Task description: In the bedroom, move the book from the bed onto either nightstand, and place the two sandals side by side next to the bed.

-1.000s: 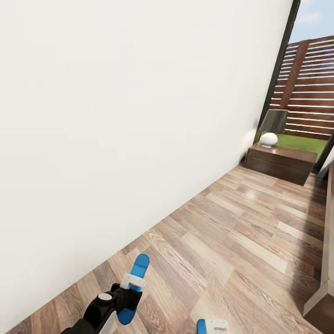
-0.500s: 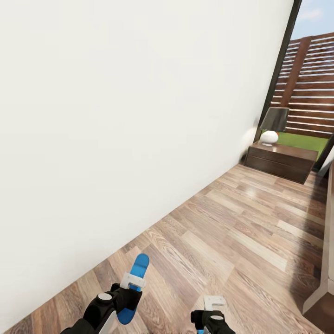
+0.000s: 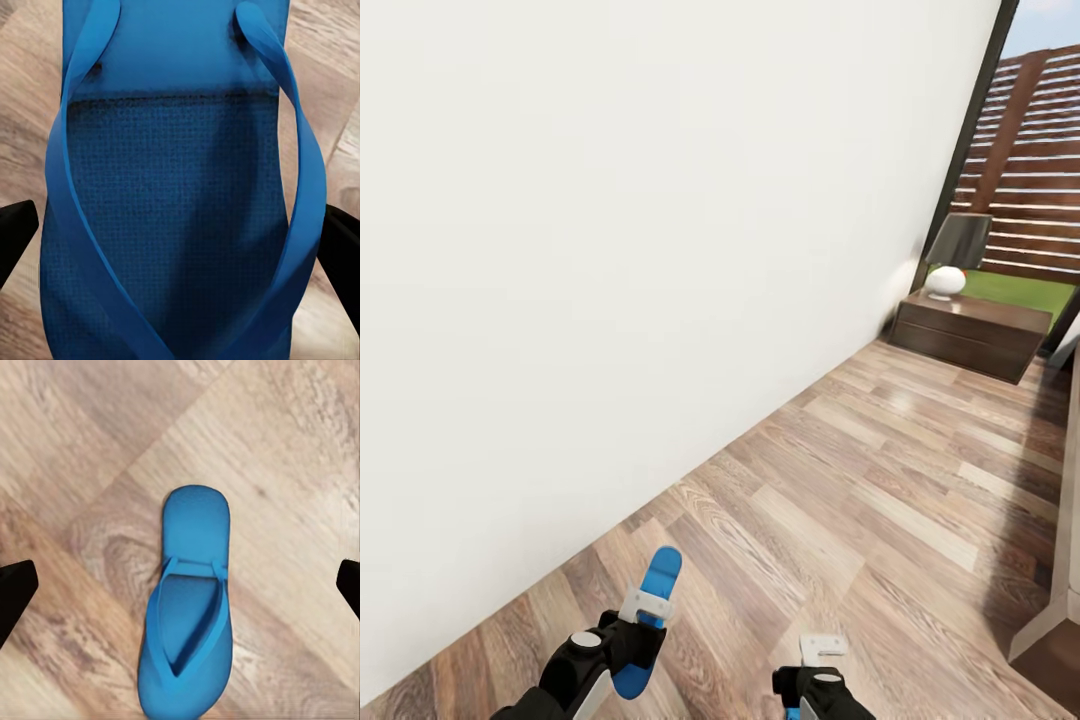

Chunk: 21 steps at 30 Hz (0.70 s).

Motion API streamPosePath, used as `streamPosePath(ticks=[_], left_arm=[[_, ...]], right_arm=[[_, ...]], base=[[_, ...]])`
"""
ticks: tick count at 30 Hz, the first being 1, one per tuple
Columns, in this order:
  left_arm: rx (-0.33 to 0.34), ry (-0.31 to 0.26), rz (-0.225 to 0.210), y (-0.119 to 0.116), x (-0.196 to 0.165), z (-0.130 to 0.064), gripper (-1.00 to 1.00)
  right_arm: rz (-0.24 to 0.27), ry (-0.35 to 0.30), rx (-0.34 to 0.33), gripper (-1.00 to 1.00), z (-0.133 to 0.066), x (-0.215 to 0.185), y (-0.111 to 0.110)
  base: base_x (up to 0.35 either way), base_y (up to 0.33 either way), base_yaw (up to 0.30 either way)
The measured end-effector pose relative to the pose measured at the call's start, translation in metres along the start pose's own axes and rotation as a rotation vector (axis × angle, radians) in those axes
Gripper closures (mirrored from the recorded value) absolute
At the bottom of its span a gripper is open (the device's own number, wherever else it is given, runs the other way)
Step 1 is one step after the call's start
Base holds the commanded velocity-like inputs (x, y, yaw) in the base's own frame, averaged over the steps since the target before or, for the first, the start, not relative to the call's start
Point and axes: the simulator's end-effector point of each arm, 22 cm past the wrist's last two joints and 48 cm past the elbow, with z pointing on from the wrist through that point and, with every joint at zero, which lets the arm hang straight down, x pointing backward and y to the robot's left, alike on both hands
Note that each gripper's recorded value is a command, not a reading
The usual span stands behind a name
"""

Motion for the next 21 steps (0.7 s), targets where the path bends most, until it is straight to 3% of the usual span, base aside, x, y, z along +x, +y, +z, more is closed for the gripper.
streamPosePath(ticks=[21], left_arm=[[0.021, 0.079, -0.016, -0.004, 0.033, 0.023, 1.00]], right_arm=[[0.001, 0.060, 0.012, -1.00, 0.023, 0.017, -0.008]], base=[[0.000, 0.000, 0.000]])
